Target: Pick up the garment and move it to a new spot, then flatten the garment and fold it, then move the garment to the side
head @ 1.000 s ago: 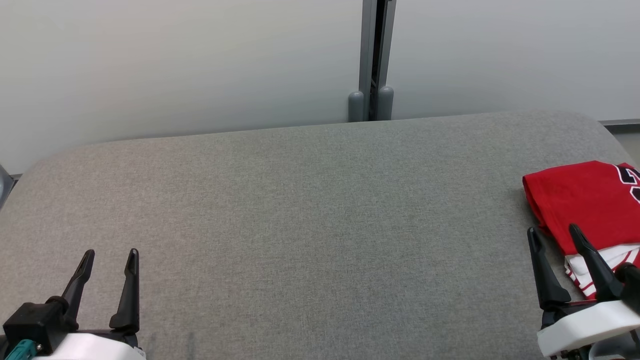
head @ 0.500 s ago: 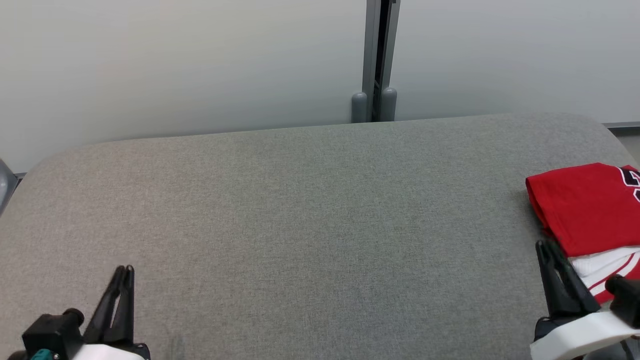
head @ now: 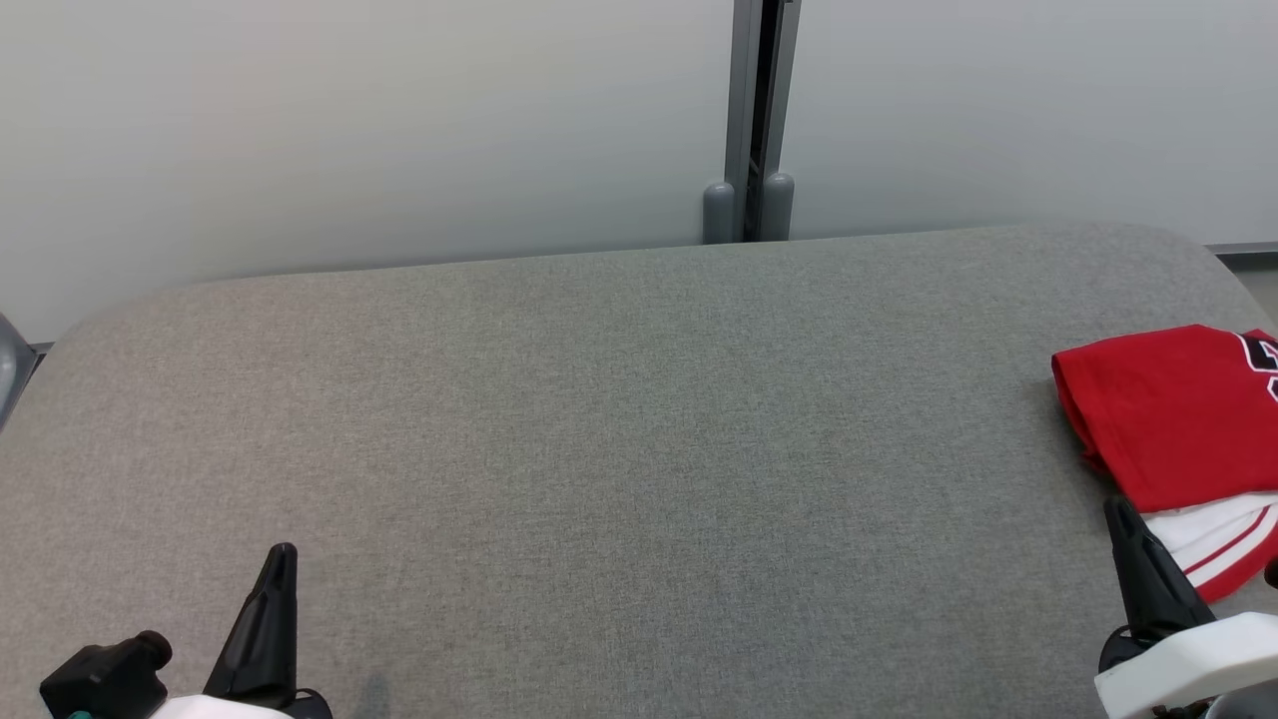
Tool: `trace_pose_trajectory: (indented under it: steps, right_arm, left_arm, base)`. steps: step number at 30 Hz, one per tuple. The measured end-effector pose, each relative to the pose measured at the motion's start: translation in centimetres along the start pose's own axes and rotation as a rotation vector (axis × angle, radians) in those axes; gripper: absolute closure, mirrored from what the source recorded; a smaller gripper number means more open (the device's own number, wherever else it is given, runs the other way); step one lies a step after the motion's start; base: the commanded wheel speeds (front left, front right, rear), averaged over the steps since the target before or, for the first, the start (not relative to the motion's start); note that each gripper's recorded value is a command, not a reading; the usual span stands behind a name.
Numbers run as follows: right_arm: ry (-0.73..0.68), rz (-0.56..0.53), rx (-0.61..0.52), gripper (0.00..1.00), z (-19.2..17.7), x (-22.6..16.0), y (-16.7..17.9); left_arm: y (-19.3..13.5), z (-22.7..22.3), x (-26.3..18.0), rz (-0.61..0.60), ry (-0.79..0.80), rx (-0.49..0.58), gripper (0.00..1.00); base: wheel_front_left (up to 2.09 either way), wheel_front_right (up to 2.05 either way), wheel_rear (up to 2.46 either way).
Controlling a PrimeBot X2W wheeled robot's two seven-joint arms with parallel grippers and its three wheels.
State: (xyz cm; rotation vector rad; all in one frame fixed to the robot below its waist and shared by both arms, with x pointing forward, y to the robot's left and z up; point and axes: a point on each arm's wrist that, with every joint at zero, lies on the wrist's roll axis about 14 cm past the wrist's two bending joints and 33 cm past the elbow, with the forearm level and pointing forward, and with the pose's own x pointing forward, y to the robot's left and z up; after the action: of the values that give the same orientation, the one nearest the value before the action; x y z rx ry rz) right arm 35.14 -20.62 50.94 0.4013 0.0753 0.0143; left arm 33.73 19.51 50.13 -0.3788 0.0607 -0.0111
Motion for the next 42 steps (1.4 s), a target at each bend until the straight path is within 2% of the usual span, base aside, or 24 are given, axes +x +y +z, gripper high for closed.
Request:
trace_pose_trajectory:
  steps: [21,42]
  right_arm:
    - [0.036,-0.043,0.324,1.00,-0.2,0.4,-2.2]
    - [0.043,-0.041,0.586,1.00,-0.1,0.8,-3.2]
  left_arm:
    - [-1.7,-0.8,0.3,-0.022,-0.009,-0.332,1.00]
    - [-3.0,-1.1,0.6,-0.034,-0.028,-0.594,1.00]
  base:
    - [0.00,0.00,0.00]
    - [0.00,0.00,0.00]
